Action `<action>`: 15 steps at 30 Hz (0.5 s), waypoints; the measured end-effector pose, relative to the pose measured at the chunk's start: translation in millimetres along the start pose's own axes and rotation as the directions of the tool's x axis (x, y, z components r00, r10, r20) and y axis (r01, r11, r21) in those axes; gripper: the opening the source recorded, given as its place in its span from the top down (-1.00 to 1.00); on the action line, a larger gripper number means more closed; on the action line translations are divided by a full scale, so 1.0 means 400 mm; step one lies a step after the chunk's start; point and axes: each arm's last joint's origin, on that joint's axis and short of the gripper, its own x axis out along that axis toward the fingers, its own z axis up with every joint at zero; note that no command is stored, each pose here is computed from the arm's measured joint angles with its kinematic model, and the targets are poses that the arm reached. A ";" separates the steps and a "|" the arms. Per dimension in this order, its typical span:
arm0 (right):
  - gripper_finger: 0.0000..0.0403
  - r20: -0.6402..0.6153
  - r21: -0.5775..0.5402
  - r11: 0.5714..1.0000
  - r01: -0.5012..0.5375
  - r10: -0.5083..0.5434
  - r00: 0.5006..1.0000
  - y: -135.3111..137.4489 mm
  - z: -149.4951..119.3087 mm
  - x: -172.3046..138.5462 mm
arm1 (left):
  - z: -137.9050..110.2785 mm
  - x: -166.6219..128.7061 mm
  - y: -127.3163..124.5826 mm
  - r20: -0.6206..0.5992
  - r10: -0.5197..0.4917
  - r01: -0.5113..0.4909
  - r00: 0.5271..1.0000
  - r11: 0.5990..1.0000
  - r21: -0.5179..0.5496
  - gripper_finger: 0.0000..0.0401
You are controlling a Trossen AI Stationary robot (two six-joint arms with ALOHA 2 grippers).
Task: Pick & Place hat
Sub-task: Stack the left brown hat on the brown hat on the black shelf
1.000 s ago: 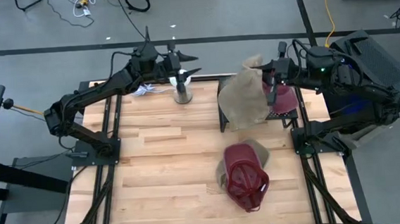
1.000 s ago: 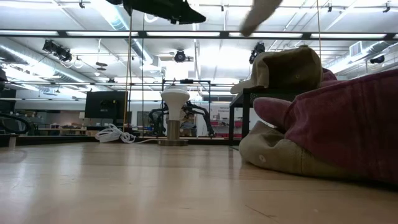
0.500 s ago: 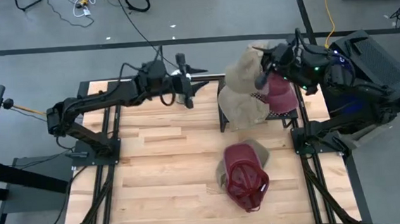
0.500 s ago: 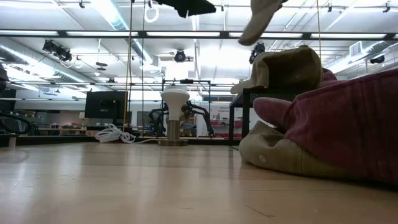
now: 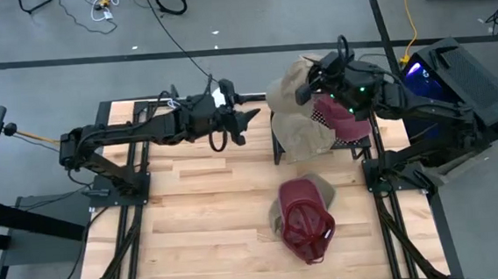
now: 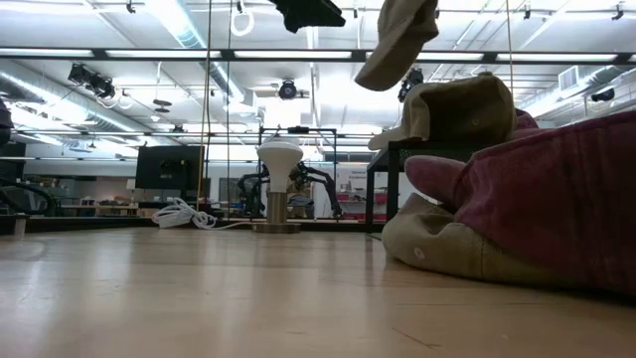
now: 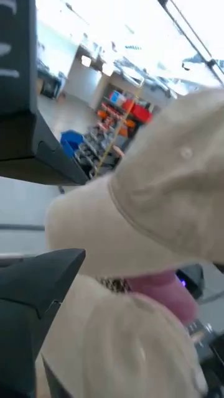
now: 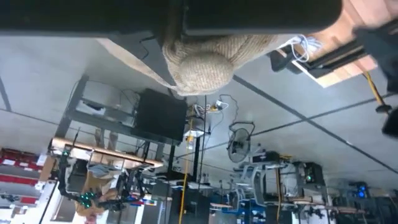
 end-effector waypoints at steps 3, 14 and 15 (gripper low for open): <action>0.99 0.026 -0.004 1.000 -0.003 0.003 1.000 0.011 0.004 0.012 | 0.005 0.010 -0.025 -0.001 -0.031 0.031 1.000 0.999 -0.045 0.10; 0.99 0.127 0.006 0.998 -0.067 0.065 0.990 0.007 0.036 0.001 | 0.009 0.071 -0.105 -0.108 0.064 -0.063 0.992 0.998 0.013 0.10; 0.99 0.129 0.005 0.997 -0.080 0.079 0.988 0.008 0.036 0.001 | 0.010 0.077 -0.108 -0.128 0.107 -0.104 0.986 0.994 0.032 0.10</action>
